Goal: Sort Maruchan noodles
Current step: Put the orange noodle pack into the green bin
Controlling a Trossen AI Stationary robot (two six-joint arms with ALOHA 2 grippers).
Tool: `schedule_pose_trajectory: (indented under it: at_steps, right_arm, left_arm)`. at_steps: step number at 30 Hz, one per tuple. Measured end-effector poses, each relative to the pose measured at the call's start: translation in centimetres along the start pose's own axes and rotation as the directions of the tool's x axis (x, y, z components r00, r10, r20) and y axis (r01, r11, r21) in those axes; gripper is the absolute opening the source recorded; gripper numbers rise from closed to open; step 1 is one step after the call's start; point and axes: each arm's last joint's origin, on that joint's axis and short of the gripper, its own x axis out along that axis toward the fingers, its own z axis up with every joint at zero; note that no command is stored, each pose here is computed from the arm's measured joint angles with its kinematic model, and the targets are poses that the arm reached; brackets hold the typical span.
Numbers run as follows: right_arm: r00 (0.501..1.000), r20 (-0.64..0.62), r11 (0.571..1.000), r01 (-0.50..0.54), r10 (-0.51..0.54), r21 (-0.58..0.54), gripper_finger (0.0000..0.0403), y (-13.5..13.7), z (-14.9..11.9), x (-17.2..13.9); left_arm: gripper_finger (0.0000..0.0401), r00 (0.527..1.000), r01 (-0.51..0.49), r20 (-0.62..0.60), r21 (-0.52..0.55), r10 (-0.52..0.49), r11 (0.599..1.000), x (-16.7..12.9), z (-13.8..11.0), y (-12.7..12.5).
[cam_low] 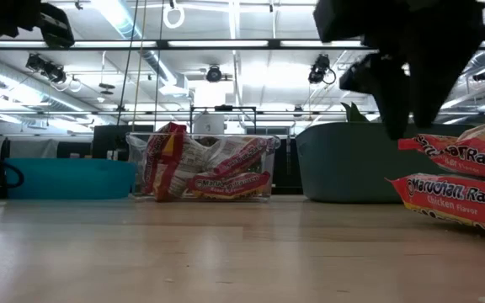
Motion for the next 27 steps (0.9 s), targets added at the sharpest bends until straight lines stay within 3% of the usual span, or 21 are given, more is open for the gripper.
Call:
schedule_pose_trajectory:
  at_steps: [9,19,24,27]
  right_arm:
    - [1.0,-0.009,1.0,-0.019,0.019,0.021,0.0147,-0.4,-1.0,2.0]
    - [1.0,-0.017,1.0,-0.015,0.015,0.009,0.0013,-0.7,-1.0,2.1]
    - [0.999,-0.039,1.0,0.022,-0.022,-0.002,0.002,-1.0,-0.1,0.0]
    - [0.993,-0.053,0.994,0.102,-0.104,-0.034,0.0017,-1.4,0.5,-2.4]
  left_arm:
    - [0.0023,1.0,-0.001,0.004,0.061,0.0,0.998,0.0,0.0,0.0]
    - [0.0023,1.0,0.0,0.005,0.027,0.0,1.0,0.0,0.0,0.0]
    - [0.0023,1.0,0.0,0.005,-0.012,0.0,1.0,0.0,0.0,0.0]
    - [0.0023,1.0,0.001,0.005,-0.044,0.0,0.999,0.0,0.0,0.0]
